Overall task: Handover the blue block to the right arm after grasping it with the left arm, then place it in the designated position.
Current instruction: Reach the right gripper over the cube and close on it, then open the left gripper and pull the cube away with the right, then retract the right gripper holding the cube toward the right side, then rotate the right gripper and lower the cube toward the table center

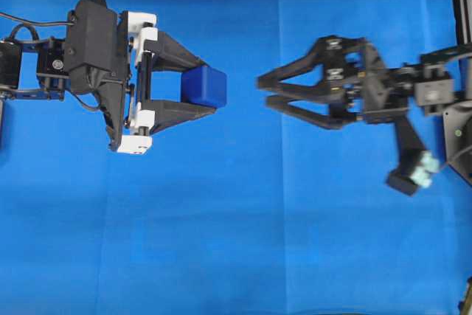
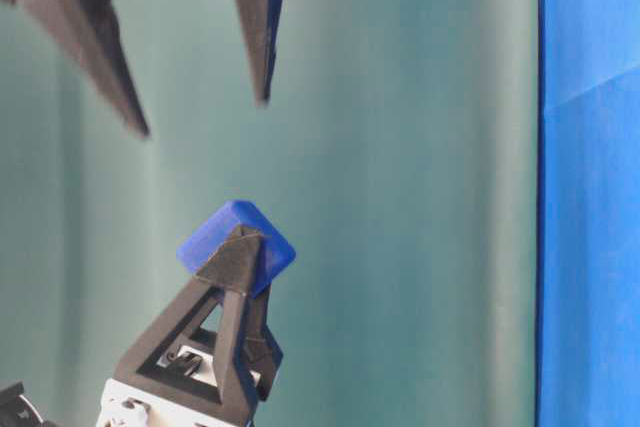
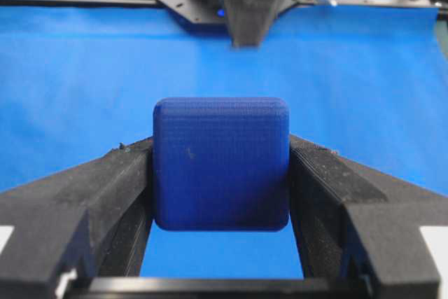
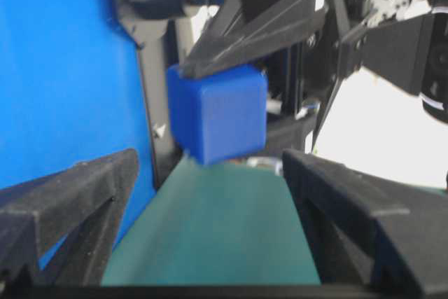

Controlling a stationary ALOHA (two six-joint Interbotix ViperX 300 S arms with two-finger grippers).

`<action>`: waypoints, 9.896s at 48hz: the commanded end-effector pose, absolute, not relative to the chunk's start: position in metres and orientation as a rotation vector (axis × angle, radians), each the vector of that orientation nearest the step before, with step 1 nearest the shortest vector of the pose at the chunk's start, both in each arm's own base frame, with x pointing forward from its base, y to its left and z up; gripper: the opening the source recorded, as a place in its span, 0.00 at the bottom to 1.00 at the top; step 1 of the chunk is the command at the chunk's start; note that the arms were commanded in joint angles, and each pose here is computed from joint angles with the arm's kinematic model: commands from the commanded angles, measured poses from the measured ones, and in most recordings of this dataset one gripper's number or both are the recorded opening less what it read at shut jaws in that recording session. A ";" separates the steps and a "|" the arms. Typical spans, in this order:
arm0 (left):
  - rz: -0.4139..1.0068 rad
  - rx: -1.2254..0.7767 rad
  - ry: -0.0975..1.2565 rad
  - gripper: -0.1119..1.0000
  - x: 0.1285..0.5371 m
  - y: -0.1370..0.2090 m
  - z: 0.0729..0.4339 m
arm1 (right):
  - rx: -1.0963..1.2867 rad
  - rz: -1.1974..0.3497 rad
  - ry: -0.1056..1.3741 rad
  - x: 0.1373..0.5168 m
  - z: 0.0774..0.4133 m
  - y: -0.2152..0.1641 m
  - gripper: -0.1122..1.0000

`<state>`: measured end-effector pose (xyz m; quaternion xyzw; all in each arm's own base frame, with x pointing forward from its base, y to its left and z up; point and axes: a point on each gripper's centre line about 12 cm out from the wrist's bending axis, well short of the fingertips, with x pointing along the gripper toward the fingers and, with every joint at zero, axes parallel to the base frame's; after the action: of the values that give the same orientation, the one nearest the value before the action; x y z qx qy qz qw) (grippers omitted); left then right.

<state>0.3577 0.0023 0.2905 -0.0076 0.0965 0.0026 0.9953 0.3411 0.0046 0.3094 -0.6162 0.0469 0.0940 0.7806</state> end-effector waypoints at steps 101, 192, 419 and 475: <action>-0.018 -0.018 0.135 0.88 0.355 -0.006 0.306 | -1.323 0.178 0.166 0.412 0.319 -0.005 0.48; -0.009 -0.019 0.120 0.94 0.322 -0.002 0.305 | -0.703 0.087 0.183 0.316 0.330 0.003 0.48; -0.022 -0.019 0.108 0.94 0.322 -0.007 0.309 | 0.145 -0.032 0.579 0.355 0.227 0.015 0.48; -0.029 -0.019 0.108 0.94 0.322 -0.009 0.309 | 0.262 -0.020 0.583 0.435 0.109 -0.006 0.48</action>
<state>0.3218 -0.0078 0.2943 -0.0094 0.0775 -0.0124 0.9969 0.4286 -0.0043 0.0986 0.1226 0.3097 -0.0112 0.9428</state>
